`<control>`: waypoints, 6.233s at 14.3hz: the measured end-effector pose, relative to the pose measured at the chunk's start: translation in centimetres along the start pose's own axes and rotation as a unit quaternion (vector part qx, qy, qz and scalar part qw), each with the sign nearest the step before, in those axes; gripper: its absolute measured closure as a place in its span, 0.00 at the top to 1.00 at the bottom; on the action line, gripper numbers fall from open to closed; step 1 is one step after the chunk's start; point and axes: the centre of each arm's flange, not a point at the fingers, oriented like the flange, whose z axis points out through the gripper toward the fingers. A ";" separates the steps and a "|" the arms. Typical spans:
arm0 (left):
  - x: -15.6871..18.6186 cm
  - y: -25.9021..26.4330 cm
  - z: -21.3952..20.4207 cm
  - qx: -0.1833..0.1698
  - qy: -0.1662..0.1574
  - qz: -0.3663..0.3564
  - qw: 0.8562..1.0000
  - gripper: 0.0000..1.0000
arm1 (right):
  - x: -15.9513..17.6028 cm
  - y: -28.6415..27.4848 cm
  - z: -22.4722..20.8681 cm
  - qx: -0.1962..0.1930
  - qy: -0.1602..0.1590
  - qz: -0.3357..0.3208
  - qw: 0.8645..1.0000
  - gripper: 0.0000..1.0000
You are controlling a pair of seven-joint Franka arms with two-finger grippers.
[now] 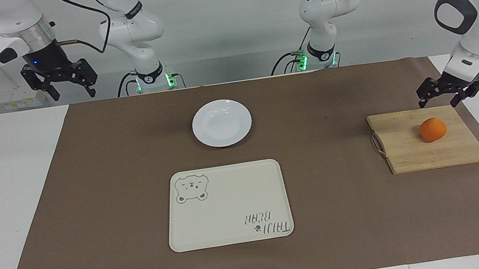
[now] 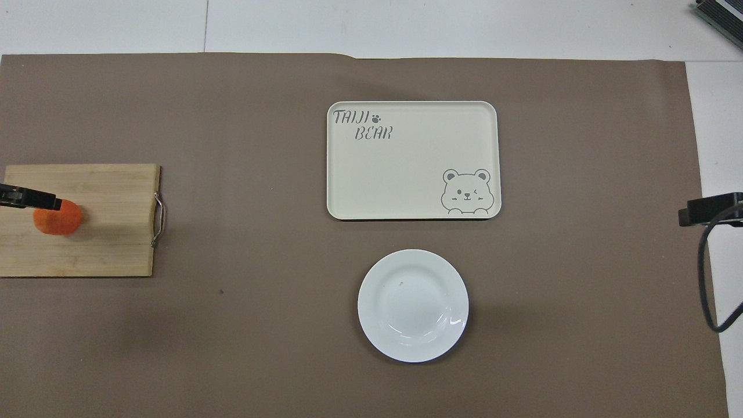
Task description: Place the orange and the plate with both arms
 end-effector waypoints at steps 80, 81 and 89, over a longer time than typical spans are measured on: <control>-8.3 65.2 4.6 -0.064 0.007 0.086 0.994 1.00 | 0.8 -9.4 21.5 0.153 -0.049 -0.085 0.983 1.00; -7.1 63.2 3.3 -0.064 0.008 0.070 0.995 1.00 | 0.5 -10.2 22.2 0.159 -0.050 -0.085 0.982 1.00; 2.2 39.3 -3.3 -0.039 0.045 0.083 0.995 1.00 | -2.2 -17.0 31.2 0.219 -0.060 -0.071 0.971 1.00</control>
